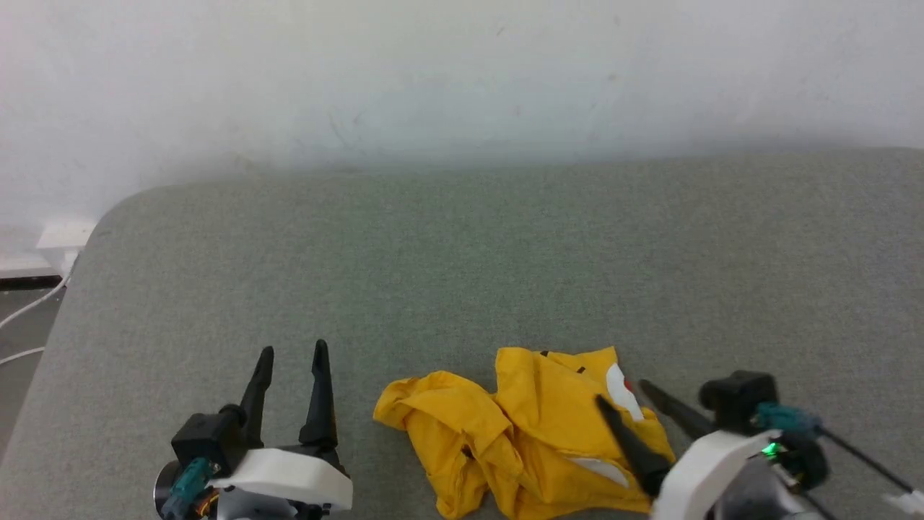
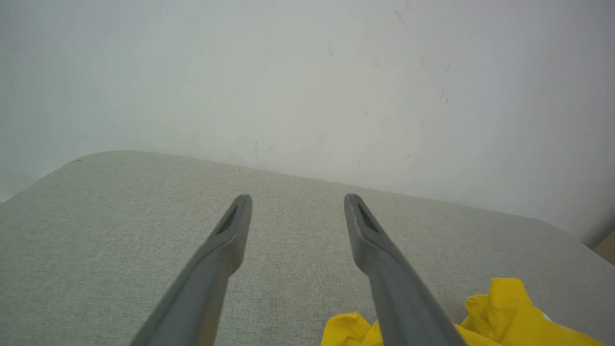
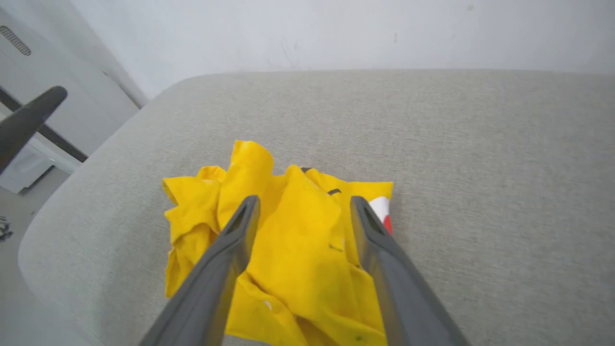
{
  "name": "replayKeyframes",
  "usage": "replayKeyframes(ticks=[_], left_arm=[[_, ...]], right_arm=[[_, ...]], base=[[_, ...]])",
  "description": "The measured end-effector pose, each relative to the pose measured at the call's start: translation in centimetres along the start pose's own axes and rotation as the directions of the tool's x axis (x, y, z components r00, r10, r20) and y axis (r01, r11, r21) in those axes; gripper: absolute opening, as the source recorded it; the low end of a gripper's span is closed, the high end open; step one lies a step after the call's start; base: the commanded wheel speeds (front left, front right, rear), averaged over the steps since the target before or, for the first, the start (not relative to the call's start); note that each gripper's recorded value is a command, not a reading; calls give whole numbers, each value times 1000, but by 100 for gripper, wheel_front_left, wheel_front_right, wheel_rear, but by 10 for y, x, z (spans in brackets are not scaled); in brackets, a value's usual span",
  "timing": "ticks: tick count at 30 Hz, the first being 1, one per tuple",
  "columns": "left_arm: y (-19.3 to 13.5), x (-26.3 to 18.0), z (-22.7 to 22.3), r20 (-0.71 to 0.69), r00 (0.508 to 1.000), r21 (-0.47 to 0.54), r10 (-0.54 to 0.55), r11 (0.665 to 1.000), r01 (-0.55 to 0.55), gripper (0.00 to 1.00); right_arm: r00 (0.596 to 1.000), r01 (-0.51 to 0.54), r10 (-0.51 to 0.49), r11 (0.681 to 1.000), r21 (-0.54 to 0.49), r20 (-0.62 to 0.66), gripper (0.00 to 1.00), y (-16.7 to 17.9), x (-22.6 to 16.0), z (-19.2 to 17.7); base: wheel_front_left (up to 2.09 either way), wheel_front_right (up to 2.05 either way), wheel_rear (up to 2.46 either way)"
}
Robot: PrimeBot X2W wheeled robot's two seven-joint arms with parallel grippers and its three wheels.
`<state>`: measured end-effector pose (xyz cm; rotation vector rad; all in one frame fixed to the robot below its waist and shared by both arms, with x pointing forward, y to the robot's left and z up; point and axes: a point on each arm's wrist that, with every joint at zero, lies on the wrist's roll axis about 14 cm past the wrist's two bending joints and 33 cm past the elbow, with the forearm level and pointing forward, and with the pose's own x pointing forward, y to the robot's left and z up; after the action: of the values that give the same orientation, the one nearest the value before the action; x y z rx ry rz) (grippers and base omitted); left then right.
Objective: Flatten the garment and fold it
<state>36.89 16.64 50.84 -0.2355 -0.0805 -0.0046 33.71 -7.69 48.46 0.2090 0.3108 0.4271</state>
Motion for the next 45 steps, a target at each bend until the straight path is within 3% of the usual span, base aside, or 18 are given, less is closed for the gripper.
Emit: replayKeyframes(ticks=[4,9,10,12,19,25,28,30,33,36,37,38,39,40,41,45], left_arm=[[-2,0,1,2,1000,0,-7,1000,7,100],[0,-2,-1,-4,1000,1,0,1000,0,100],[0,-2,-1,-4,1000,1,1,1000,-1,100],[2,-3,-2,-6,1000,1,5,1000,-5,100],[7,-5,-1,-6,1000,3,23,1000,-23,100],[6,-4,0,0,1000,1,17,1000,-17,100],[3,-3,0,0,1000,0,11,1000,-11,100],[2,-3,0,-2,1000,-2,8,1000,-8,100],[2,-3,-2,-7,1000,-5,7,1000,-7,100],[2,-2,-3,-11,1000,-9,8,1000,-8,100],[2,-2,-3,-11,1000,-8,9,1000,-10,100],[1,-1,-4,-12,1000,-9,8,1000,-9,100],[1,-1,-4,-13,1000,-10,7,1000,-7,100],[0,-1,-5,-15,1000,-11,6,1000,-6,100],[0,0,-5,-16,1000,-12,4,1000,-4,100],[-1,1,-7,-21,1000,-11,1,1000,-2,100]], right_arm=[[990,78,-80,997,-28,-116,100,-33,-10,-13],[971,53,-55,998,-17,-233,100,-33,-7,-32],[969,46,-48,999,-16,-242,72,-32,-6,-33],[964,31,-32,999,-9,-262,0,-30,-2,-36],[974,3,-13,999,-43,-227,0,-29,11,-22],[987,157,-158,985,-67,-13,0,-78,6,34],[950,308,-304,950,-44,76,0,-123,-14,55],[908,412,-409,911,-16,97,0,-153,-34,56],[843,535,-537,843,51,39,0,-185,-64,28],[789,614,-607,783,101,-95,0,-198,-89,-23],[776,629,-614,768,118,-142,8,-198,-95,-40],[765,641,-617,756,129,-183,27,-198,-100,-55],[756,650,-618,746,141,-217,71,-197,-104,-68],[749,658,-619,737,154,-237,71,-196,-106,-78],[745,662,-620,731,163,-245,100,-196,-107,-84],[743,666,-663,723,184,-88,100,-203,-104,-63]], base=[[0,0,0],[0,0,0],[0,0,0],[0,0,0],[0,0,0],[0,0,0],[0,0,0],[0,0,0],[0,0,0],[0,0,0],[0,0,0],[0,0,0],[0,0,0],[0,0,0],[0,0,0],[0,0,0]])
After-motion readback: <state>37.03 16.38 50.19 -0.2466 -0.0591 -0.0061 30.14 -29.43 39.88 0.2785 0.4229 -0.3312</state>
